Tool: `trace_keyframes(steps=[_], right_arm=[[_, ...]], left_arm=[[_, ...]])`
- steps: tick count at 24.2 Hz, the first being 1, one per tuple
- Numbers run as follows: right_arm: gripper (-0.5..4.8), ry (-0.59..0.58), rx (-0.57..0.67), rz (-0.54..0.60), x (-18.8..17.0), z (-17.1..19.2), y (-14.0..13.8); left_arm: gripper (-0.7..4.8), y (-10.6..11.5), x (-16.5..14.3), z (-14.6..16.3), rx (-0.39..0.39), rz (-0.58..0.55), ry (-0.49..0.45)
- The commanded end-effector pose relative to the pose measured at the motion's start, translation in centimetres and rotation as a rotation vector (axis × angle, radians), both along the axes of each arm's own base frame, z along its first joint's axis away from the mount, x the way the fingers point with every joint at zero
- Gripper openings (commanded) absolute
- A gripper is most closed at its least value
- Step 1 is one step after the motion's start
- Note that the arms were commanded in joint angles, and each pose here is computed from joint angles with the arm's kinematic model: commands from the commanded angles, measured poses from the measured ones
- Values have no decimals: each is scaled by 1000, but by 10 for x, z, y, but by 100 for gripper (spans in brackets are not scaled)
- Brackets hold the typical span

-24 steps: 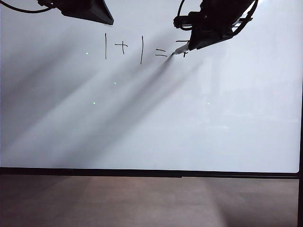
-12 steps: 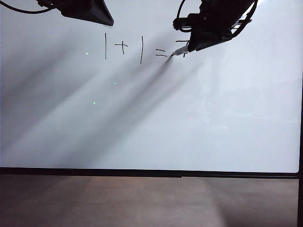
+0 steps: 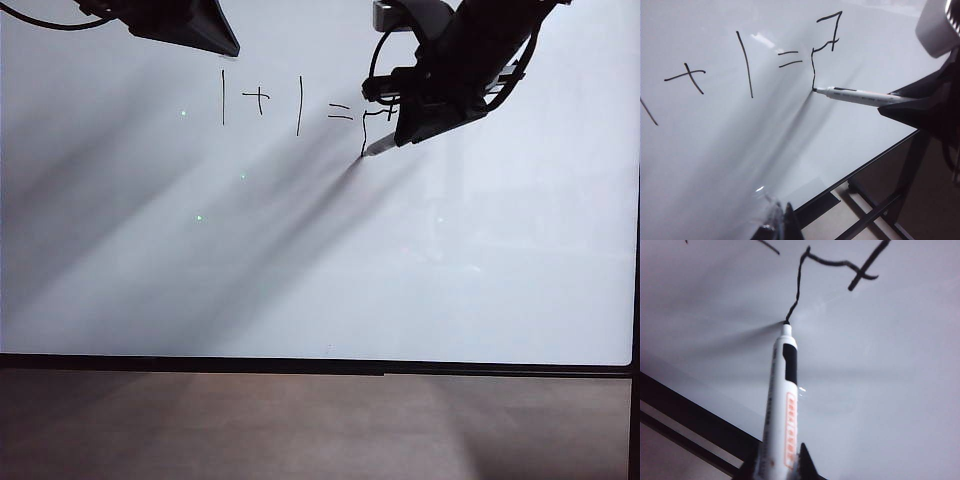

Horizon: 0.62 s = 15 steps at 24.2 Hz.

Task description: Reach to the right to find the marker pen, pick it up, and write the answer to the math problem on the whiteboard.

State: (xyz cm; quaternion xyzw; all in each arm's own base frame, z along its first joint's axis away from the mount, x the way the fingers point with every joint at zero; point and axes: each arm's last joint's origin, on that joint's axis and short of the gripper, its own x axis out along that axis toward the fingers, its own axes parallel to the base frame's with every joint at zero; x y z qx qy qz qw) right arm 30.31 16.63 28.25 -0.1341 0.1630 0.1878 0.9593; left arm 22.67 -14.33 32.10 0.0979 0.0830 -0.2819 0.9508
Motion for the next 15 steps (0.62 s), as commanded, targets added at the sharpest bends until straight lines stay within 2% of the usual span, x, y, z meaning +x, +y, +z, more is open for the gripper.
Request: trace_keyframes(steps=[1,15], right_arm=[[-6,-38,5,-52,1,6,-2],[-6,-40,0,-127,3,17,-30]], left_arm=[[-5,0,-1,2,-4,-5,-11],[-5,0,-1,2,-4,-5,-12]])
